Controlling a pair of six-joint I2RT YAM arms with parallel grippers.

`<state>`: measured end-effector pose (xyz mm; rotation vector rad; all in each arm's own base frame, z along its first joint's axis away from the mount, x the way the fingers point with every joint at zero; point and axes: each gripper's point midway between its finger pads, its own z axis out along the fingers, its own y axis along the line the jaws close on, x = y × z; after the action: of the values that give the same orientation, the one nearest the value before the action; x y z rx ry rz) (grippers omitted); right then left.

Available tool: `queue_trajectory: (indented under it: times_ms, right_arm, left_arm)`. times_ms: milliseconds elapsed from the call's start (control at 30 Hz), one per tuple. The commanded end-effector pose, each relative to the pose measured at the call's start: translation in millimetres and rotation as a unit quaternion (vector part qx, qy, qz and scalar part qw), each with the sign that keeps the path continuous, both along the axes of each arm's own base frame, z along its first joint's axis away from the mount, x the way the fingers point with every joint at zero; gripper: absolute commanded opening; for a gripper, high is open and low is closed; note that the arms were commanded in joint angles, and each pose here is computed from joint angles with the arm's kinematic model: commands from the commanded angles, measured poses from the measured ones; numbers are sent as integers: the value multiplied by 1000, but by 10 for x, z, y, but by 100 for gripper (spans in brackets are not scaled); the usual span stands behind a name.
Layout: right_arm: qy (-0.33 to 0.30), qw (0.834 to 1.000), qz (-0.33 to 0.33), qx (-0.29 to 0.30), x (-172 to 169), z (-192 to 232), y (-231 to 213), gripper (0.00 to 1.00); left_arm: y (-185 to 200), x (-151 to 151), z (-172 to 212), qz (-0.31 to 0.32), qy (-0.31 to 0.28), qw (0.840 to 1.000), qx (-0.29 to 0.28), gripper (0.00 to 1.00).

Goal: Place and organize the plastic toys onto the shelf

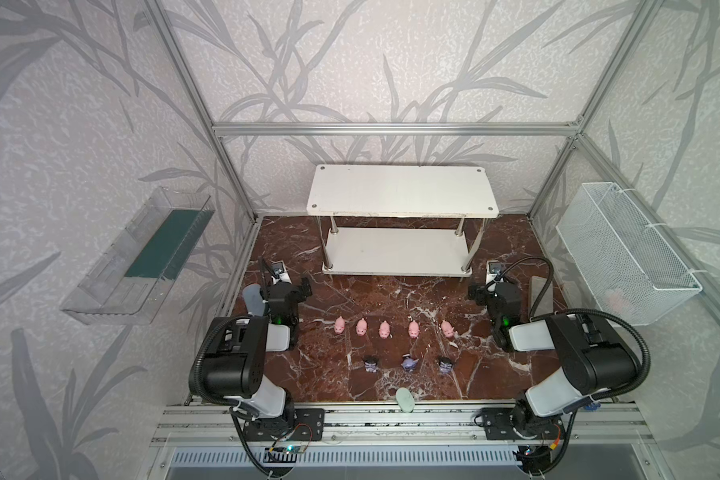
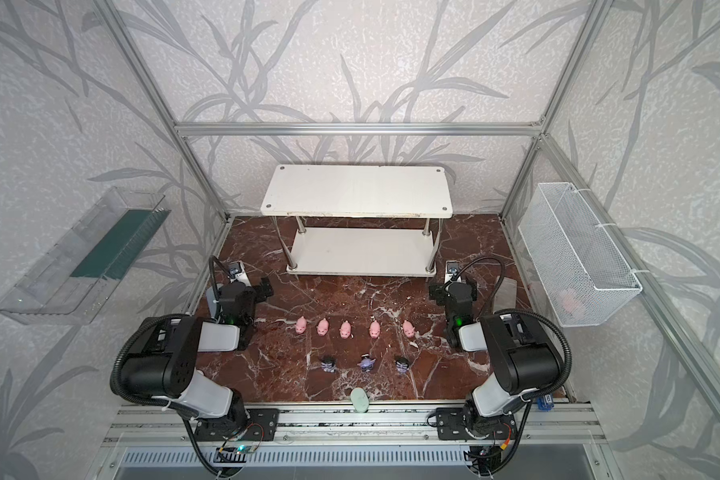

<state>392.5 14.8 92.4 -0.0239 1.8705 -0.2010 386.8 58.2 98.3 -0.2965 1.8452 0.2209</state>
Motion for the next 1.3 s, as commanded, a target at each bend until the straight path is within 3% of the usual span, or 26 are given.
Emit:
queue_trajectory:
  times_ms: [0,1267]
  right_arm:
    - [-10,1000,-2,7,21,46,-5,99]
    - [-10,1000,-2,8,26,48,-2,99]
  left_arm:
    - [15,2,-9,-3,0,1000,7,99]
    - [14,4,-7,-3,1,1000,7,100]
